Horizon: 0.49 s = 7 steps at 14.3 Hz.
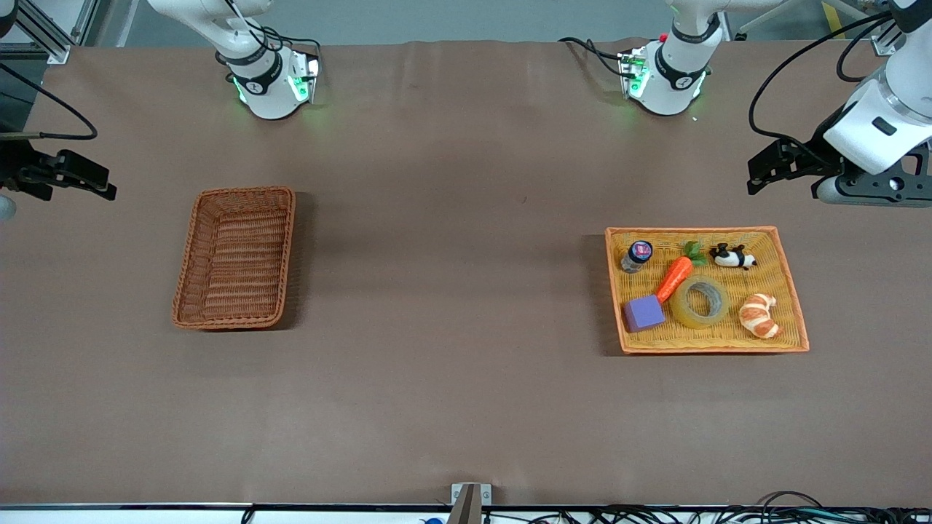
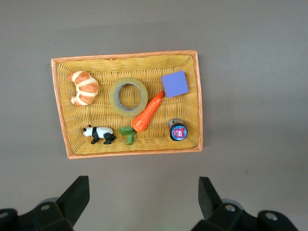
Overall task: Move tape to another basket
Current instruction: 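Reach the left gripper down to the yellow tape roll in the tray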
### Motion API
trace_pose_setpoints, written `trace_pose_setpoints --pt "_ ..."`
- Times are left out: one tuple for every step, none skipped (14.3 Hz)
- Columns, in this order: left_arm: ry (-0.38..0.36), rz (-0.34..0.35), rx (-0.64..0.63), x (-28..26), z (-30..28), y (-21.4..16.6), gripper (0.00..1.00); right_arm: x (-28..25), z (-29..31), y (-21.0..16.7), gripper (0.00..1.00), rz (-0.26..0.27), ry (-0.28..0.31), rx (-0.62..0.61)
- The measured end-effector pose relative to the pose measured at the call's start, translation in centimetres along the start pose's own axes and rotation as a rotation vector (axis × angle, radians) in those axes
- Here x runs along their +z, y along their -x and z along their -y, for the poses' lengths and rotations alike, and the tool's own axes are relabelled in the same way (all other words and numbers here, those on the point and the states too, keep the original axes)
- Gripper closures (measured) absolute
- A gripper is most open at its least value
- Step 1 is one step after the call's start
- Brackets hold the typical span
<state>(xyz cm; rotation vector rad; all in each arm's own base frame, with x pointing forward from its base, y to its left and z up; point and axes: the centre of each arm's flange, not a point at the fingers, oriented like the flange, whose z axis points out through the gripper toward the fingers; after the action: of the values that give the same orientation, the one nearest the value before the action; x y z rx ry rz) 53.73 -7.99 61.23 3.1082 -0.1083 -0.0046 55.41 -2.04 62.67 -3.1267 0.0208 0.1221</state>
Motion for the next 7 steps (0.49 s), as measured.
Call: trace_pose_setpoints --pt "0.0 0.001 0.0 0.0 0.0 0.0 0.0 0.0 0.0 0.0 0.0 0.0 0.0 0.0" --pt "-0.003 0.002 0.0 0.1 0.1 -0.1 0.0 0.0 0.0 0.0 0.0 0.0 0.0 0.0" --pt "-0.009 0.004 0.0 0.3 0.1 -0.1 0.0 0.0 0.0 0.0 0.0 0.0 0.0 0.0" --pt "-0.012 0.007 0.001 0.4 0.1 -0.3 0.0 0.0 0.0 0.0 0.0 0.0 0.0 0.0" --pt "-0.013 0.008 0.002 0.5 0.1 -0.4 0.0 0.0 0.0 0.0 0.0 0.0 0.0 0.0" --pt "-0.013 0.013 0.003 0.8 0.0 -0.6 0.0 0.0 0.0 0.0 0.0 0.0 0.0 0.0" --pt "-0.013 0.022 0.004 1.3 0.0 -0.9 0.0 0.0 0.0 0.0 0.0 0.0 0.0 0.0"
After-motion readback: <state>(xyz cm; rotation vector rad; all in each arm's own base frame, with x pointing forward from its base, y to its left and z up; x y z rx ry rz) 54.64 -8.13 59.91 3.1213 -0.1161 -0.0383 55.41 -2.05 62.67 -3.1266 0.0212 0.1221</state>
